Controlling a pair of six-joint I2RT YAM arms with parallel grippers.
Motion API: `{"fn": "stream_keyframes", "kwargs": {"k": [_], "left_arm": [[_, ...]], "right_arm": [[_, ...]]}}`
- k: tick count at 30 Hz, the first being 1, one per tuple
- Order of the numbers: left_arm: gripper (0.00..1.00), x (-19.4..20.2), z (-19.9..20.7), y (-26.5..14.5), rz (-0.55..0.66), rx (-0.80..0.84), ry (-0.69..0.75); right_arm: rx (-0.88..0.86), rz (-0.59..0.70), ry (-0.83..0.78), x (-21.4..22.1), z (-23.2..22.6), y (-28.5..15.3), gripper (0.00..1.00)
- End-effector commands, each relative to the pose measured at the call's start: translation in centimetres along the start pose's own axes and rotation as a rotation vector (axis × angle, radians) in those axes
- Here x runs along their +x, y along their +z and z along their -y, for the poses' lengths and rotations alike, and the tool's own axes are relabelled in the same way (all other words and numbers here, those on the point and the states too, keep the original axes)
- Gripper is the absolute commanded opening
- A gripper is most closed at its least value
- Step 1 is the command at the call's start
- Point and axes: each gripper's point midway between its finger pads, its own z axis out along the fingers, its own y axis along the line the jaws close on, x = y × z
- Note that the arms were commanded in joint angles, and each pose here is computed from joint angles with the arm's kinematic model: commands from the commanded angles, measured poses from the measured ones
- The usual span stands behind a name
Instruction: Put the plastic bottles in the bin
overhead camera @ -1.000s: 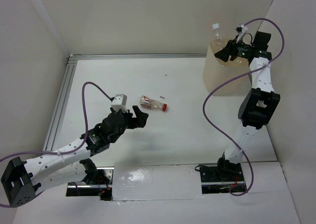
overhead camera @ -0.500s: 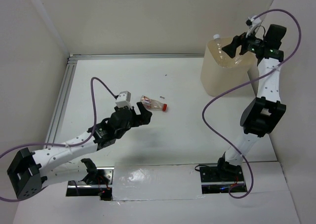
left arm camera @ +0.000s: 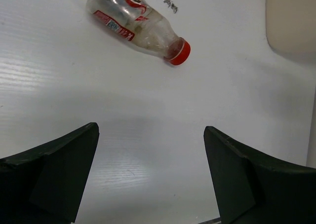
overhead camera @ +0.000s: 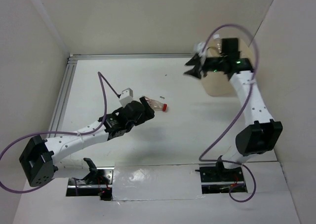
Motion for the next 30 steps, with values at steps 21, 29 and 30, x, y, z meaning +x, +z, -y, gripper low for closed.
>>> {"fn": "stream_keyframes", "kwargs": {"k": [21, 29, 30], "left_arm": [[0.91, 0.1, -7.8, -7.3, 0.013, 0.068, 0.068], [0.91, 0.0, -8.4, -7.8, 0.019, 0.060, 0.070], [0.91, -0.2, -8.4, -7.8, 0.027, 0.055, 0.070]], "right_arm": [[-0.332, -0.435, 0.109, 15.1, -19.0, 24.5, 1.00], [-0.278, -0.555, 0.120, 19.9, -19.5, 26.1, 0.92], [-0.289, -0.545, 0.125, 19.7, -19.7, 26.2, 0.85]]}}
